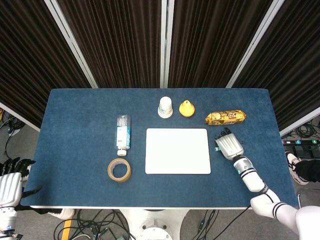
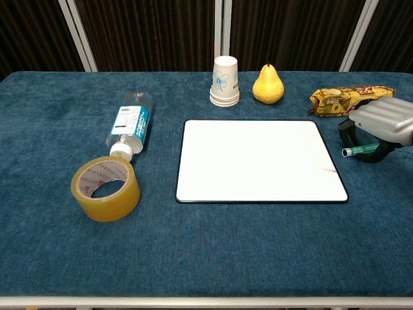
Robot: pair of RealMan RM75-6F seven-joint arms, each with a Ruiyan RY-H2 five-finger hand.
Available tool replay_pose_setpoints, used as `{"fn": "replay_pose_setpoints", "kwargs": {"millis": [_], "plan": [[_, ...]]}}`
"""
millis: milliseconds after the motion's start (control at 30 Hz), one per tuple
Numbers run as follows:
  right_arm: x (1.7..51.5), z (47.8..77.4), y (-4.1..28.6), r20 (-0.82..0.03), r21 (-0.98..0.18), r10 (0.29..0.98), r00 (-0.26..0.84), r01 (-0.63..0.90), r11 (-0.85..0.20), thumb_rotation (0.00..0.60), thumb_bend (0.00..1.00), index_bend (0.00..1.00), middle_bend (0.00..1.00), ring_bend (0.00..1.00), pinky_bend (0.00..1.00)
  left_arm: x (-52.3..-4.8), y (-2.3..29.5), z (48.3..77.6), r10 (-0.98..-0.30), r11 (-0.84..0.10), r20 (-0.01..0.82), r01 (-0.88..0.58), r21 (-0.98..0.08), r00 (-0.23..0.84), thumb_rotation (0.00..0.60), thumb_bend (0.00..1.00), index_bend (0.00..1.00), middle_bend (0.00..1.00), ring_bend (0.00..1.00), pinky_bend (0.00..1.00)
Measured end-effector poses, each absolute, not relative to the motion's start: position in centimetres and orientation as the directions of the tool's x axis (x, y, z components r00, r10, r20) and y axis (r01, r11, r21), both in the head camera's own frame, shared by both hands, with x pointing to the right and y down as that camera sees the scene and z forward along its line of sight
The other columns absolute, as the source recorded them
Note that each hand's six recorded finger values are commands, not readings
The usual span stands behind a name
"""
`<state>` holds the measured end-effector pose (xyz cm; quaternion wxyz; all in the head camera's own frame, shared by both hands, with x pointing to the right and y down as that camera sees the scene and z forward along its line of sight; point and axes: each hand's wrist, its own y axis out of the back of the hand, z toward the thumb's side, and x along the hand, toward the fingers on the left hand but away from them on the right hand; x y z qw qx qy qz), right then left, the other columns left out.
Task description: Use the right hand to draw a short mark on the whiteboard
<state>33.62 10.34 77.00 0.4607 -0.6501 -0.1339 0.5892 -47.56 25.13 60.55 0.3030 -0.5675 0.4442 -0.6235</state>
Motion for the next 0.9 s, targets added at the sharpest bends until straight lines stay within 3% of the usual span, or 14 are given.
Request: {"fn": "replay_pose_setpoints", "kwargs": {"millis": [267,467,667,900], "plan": [[32.3,75.1,9.8,-0.594,-0.803,0.742,0.310,-0.281,-0.526,0.600,0.45,0.68,0.63,0.37,0.20,-47.8,25.2,60.4,-0.883,-0.418,0.435,-0.128,-0.899,-0.176,0.600,0.00,0.27,0.22,0.09,0.07],[28.0,71.2,9.8,-0.525,-0.815,0.747,0.408,0.011,-0.579,0.600,0.51,0.69,0.63,0.38,0.25,-47.5,25.1,60.3,-0.888,-0.410,0.429,-0.135,-0.902,-0.167,0.600,0.00,0.27,0.22,0.09,0.07],[23.9,69.7,9.6,-0.487,-0.648,0.741,0.463,0.377,-0.662,0.600,0.52,0.69,0.62,0.38,0.27,-47.8,25.5,60.1,-0.889,-0.403,0.423,-0.139,-0.904,-0.174,0.600,0.00,0.27,0.22,0.09,0.07],[19.9,71.9,8.7,-0.459,-0.365,0.774,0.436,0.701,-0.612,0.600,0.53,0.69,0.62,0.38,0.29,-48.2,26.0,60.2,-0.884,-0.406,0.428,-0.144,-0.902,-0.189,0.600,0.00,0.27,0.22,0.09,0.07]]}}
